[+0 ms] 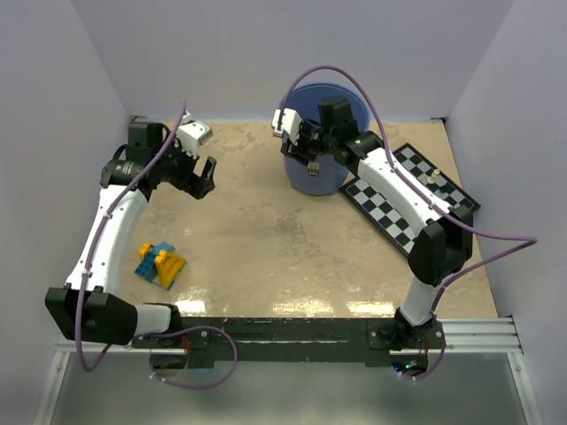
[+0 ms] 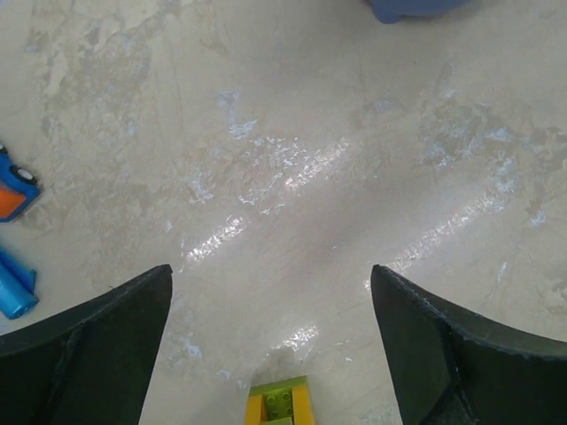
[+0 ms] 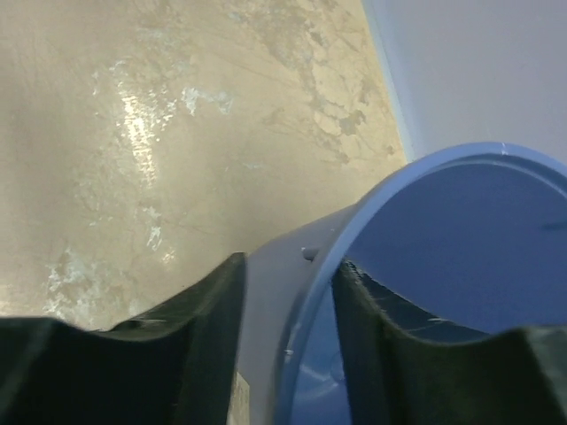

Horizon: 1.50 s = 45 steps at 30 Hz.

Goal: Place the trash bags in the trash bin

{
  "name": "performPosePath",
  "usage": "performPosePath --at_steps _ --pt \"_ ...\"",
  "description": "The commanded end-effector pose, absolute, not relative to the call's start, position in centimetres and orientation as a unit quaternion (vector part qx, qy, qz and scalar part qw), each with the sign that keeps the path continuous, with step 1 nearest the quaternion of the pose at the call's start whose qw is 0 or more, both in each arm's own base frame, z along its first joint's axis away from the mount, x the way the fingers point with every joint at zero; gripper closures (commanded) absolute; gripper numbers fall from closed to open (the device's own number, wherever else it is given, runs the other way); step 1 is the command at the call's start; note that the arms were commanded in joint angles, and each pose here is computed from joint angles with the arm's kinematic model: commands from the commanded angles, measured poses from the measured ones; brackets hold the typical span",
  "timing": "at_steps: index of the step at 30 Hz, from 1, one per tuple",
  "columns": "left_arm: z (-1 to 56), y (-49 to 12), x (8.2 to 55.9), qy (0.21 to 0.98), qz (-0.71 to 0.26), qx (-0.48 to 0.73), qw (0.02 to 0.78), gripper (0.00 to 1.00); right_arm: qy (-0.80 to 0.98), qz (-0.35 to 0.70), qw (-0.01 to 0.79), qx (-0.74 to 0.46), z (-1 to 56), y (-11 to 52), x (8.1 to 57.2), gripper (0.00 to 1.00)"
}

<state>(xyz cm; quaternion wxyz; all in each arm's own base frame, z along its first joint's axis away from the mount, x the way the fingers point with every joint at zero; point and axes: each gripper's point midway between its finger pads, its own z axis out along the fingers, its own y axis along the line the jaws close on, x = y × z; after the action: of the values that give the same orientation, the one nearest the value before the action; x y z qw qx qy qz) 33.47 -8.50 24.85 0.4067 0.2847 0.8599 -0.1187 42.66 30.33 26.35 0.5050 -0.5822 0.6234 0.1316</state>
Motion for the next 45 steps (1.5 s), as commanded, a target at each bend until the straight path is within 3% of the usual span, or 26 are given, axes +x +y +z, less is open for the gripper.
performPosePath --at_steps 1,6,11,19,26,42,43,45 --pt "26.9 -5.6 33.8 0.851 -0.090 0.275 0.439 0.02 0.595 0.164 0.490 -0.615 27.4 32.3 39.8 0.60" --pt "26.9 -3.1 34.4 0.860 -0.056 0.252 0.441 0.03 0.574 0.175 0.482 -0.638 28.4 34.1 38.5 0.86" --pt "26.8 -0.7 35.4 0.867 -0.005 0.235 0.439 0.04 0.561 0.200 0.491 -0.635 30.6 34.9 37.7 0.90" --pt "25.1 12.2 37.9 0.894 0.138 0.068 0.421 0.04 0.564 0.179 0.468 -0.656 29.6 33.9 36.9 0.94" --pt "21.7 16.3 41.0 0.904 0.175 -0.003 0.391 0.06 0.541 0.162 0.460 -0.685 31.1 32.1 34.6 0.95" --pt "12.0 21.5 49.2 0.929 0.177 0.010 0.325 0.20 0.460 0.167 0.510 -0.707 31.5 30.0 27.7 0.96" --pt "11.6 21.8 49.5 0.930 0.175 0.009 0.323 0.21 0.455 0.163 0.515 -0.708 31.6 29.9 27.6 0.96" --pt "10.8 22.1 50.3 0.932 0.166 0.009 0.321 0.24 0.449 0.151 0.515 -0.715 31.1 29.8 27.5 0.77"
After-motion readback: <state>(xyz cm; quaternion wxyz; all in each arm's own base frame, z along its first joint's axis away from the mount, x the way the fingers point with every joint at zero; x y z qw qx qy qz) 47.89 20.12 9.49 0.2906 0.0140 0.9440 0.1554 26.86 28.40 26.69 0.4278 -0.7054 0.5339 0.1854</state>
